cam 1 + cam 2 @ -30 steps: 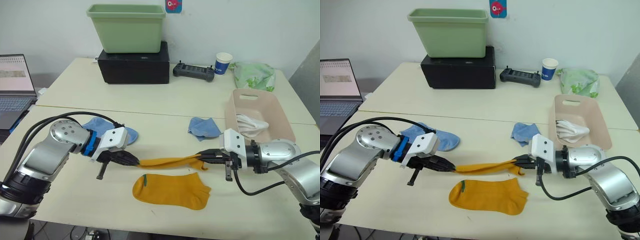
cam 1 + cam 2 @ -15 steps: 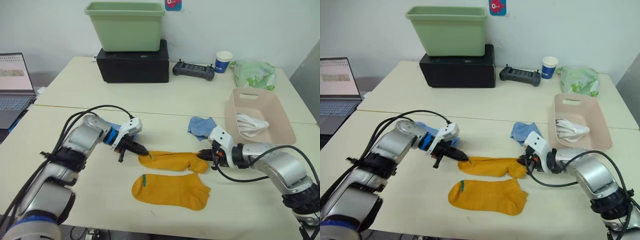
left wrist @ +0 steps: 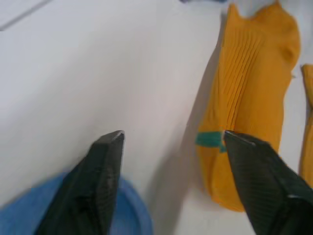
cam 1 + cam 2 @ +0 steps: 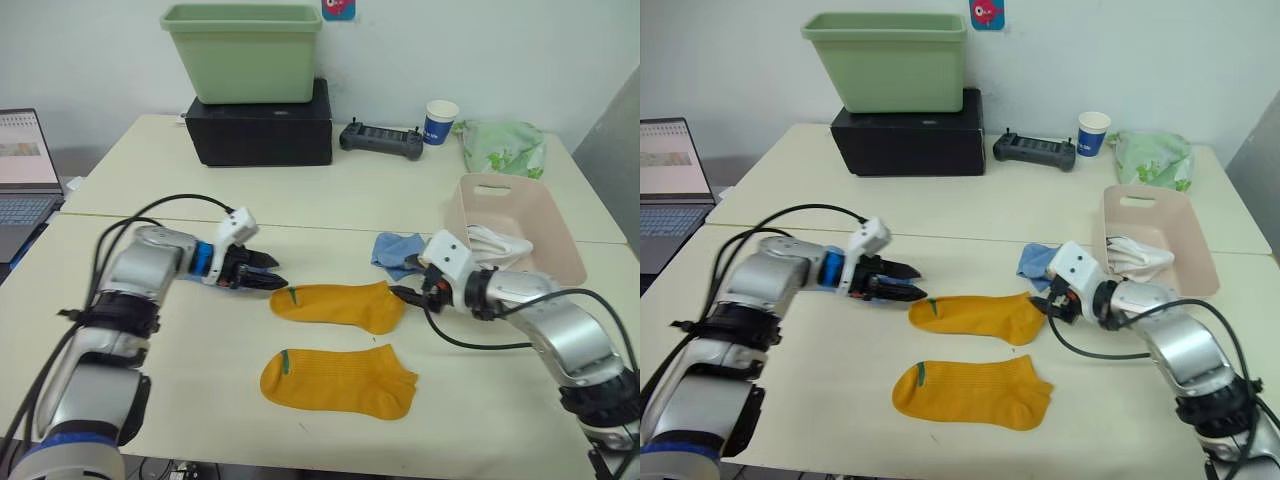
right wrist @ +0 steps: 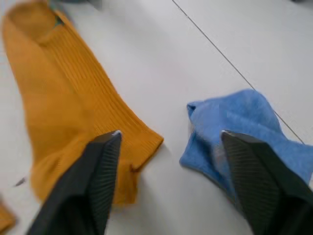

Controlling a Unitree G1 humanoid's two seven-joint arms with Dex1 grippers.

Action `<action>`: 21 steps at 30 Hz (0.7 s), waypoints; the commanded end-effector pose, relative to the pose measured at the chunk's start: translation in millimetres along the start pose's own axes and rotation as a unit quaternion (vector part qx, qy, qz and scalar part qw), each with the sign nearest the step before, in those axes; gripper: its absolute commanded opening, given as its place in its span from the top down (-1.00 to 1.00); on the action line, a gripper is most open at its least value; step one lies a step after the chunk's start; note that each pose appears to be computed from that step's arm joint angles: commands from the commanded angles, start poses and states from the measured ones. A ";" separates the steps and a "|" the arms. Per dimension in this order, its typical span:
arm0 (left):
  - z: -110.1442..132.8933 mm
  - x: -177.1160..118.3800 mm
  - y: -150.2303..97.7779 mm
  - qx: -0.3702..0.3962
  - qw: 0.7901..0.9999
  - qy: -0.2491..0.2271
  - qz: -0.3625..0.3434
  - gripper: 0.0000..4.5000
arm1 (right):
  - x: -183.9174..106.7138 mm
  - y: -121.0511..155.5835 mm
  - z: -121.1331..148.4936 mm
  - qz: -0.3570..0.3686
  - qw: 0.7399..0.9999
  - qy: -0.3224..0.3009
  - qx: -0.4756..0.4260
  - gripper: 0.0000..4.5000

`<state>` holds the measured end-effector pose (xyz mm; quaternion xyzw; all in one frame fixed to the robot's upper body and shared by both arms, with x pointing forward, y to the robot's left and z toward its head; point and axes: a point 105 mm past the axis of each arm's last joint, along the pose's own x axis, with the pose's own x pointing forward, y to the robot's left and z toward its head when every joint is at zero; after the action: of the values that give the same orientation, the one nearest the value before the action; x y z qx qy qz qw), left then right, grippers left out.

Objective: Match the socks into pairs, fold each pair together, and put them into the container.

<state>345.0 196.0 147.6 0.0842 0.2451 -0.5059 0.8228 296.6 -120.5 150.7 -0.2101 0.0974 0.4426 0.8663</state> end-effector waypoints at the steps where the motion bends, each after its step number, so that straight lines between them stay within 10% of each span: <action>1: 16.4 -14.4 -6.8 0.000 0.998 -0.054 0.035 -0.98 | -22.2 10.1 18.4 0.024 0.998 -0.052 -0.011 -1.00; 5: 26.9 -14.1 -25.3 -0.008 0.995 -0.097 0.028 -0.98 | -36.0 4.5 7.2 -0.005 0.999 -0.050 0.010 -1.00; 21: -58.1 31.2 -46.6 -0.203 0.961 -0.118 0.145 -0.98 | -4.7 22.6 -30.1 -0.112 0.987 -0.020 0.111 -1.00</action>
<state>301.3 171.2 93.2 -0.1002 0.2096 -0.3435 0.9100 274.5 -128.6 110.6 -0.1048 0.1231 0.3384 0.9270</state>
